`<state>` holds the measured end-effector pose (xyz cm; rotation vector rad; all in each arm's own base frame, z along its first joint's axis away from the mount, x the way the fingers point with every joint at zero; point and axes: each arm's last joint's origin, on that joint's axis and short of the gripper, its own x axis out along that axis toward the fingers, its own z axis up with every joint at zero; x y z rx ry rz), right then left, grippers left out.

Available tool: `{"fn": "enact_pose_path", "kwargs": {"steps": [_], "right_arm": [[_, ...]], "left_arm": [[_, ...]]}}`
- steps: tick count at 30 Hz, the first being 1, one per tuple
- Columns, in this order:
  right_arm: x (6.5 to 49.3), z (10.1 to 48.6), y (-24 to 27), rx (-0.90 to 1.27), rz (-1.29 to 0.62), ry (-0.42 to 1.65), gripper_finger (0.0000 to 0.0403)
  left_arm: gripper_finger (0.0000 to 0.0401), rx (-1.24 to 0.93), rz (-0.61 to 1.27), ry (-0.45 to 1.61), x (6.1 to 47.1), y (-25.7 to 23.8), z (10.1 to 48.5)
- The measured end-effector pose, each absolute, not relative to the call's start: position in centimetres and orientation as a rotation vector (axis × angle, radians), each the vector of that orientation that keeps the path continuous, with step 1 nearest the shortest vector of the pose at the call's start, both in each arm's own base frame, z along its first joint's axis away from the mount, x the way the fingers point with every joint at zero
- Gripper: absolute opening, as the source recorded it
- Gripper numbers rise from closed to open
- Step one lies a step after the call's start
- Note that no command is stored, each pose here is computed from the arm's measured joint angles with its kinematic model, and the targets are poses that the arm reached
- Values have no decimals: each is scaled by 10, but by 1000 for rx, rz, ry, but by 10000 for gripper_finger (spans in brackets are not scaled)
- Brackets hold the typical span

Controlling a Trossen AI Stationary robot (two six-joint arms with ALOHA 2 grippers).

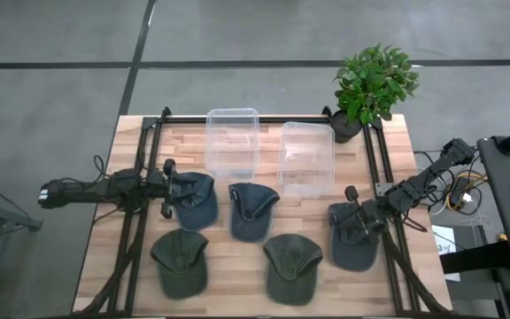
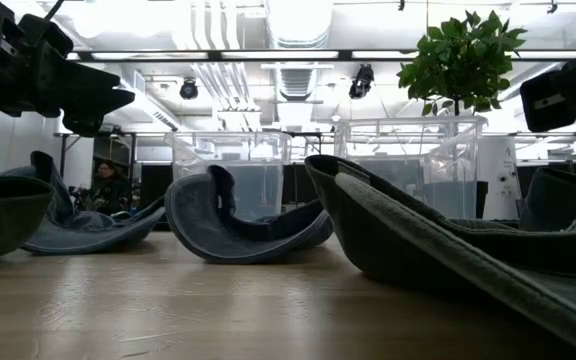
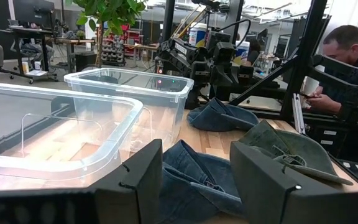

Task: Pick & Place hat
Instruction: Put the right blue cap into the right transparent bin

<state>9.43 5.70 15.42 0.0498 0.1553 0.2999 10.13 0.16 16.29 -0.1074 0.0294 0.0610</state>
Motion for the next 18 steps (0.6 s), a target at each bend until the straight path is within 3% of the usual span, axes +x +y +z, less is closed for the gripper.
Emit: {"fn": "enact_pose_path", "kwargs": {"steps": [9, 13, 18], "right_arm": [[94, 154, 57, 124, 298, 183, 61], [93, 175, 59, 213, 331, 215, 61], [88, 204, 59, 257, 351, 467, 61]], "left_arm": [[181, -113, 61, 28, 101, 2, 163], [181, -137, 61, 27, 101, 2, 163], [181, -138, 61, 29, 101, 2, 163]]}}
